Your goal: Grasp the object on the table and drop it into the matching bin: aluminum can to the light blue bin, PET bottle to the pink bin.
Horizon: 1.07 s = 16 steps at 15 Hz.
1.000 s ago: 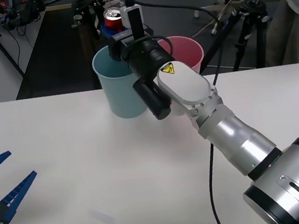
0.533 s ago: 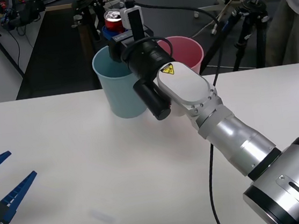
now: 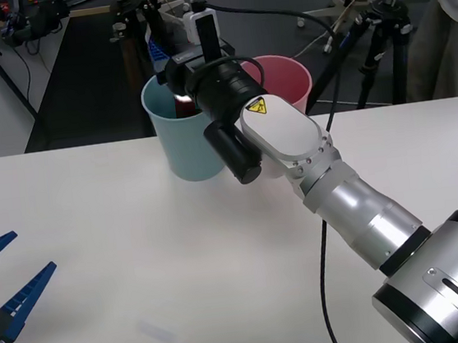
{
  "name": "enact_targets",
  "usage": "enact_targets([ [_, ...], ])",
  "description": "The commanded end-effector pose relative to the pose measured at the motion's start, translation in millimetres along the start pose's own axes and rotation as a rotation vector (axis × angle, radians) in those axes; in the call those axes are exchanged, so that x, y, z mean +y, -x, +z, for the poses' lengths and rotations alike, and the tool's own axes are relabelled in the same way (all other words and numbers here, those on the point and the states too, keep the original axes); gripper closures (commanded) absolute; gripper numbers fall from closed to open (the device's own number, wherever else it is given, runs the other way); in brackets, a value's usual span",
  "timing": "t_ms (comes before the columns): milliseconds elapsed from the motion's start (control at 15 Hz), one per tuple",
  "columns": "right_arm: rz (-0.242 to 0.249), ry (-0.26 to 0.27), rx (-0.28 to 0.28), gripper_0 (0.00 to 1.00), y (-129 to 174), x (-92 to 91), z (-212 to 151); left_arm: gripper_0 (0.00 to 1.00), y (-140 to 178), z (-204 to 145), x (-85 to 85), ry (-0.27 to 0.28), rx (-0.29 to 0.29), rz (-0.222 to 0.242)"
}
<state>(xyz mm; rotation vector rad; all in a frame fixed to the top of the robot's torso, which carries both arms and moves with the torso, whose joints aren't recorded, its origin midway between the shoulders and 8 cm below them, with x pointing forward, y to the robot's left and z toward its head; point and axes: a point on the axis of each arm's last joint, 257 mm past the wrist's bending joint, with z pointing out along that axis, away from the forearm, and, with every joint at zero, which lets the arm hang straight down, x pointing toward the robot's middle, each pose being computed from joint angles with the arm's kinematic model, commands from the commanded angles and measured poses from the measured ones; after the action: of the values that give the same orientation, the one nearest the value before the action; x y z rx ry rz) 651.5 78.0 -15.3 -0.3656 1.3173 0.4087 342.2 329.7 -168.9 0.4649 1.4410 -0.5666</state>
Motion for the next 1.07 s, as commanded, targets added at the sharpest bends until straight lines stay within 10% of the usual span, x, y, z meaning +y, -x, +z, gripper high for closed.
enact_targets([
  [67, 0.0, 0.001, 0.0, 0.0, 0, 0.5, 0, 0.0, 0, 0, 0.0, 0.0, 0.0, 0.0],
  [1067, 0.02, 0.067, -0.092, 0.0, 21, 16.8, -50, 0.0, 0, 0, 0.0, 0.0, 0.0, 0.0],
])
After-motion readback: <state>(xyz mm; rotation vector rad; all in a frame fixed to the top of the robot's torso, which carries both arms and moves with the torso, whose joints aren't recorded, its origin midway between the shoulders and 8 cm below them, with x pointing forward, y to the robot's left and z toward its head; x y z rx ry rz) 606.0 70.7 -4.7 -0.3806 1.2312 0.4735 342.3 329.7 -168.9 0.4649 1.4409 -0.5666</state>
